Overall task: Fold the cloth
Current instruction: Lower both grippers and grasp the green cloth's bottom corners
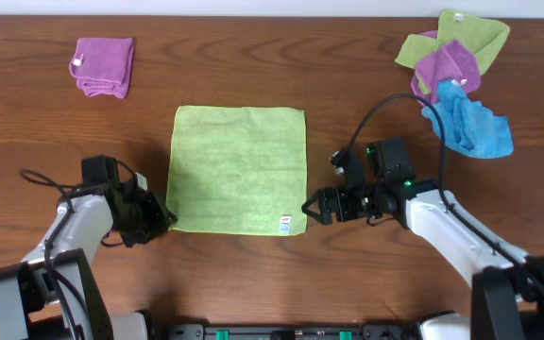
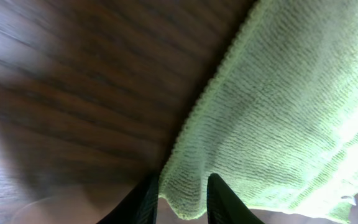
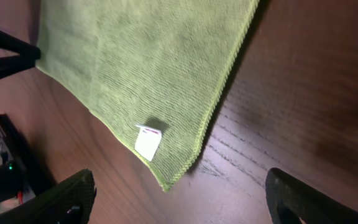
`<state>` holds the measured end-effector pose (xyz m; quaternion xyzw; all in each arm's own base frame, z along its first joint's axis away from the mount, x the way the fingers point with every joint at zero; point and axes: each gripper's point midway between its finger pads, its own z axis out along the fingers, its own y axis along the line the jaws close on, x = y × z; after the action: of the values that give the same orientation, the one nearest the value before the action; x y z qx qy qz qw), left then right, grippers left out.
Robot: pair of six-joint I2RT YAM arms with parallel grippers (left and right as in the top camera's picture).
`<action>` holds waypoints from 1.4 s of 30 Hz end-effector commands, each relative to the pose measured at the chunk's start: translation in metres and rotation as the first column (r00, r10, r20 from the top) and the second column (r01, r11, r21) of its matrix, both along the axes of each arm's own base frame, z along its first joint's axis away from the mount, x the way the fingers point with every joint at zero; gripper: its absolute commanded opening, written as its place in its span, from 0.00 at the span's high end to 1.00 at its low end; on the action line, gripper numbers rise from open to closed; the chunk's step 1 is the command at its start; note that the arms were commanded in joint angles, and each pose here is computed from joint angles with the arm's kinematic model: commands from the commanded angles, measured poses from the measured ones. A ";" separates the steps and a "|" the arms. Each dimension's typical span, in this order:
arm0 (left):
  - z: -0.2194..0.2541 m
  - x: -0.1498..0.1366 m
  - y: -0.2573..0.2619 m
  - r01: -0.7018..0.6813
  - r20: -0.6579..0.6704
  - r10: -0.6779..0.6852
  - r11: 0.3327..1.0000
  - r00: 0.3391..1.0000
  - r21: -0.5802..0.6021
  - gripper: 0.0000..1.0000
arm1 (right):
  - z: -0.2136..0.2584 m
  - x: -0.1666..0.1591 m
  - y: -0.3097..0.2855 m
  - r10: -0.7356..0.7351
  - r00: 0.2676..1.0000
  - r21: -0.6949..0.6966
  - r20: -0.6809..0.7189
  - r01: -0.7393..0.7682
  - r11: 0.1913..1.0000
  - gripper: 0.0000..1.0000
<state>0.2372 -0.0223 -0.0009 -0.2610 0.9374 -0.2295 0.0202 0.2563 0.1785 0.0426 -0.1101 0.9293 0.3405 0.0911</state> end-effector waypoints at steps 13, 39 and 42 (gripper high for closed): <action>-0.011 -0.016 0.006 -0.008 -0.057 0.010 0.999 0.998 0.043 0.73 | -0.012 -0.011 0.009 0.043 0.997 0.044 -0.061 -0.040 0.998 0.33; -0.011 -0.013 0.007 -0.016 -0.050 0.018 0.999 0.999 0.047 0.94 | -0.053 -0.054 0.037 0.099 0.959 -0.006 -0.266 -0.105 0.994 0.99; -0.010 -0.010 0.007 -0.040 -0.048 0.042 0.998 0.998 0.044 0.94 | -0.051 -0.047 0.034 0.083 0.963 -0.002 -0.258 -0.086 0.996 0.99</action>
<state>0.2320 -0.0201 -0.0052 -0.2701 0.9373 -0.2198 0.0153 0.2049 0.2177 -0.0058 -0.1151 0.9252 0.3583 -0.0496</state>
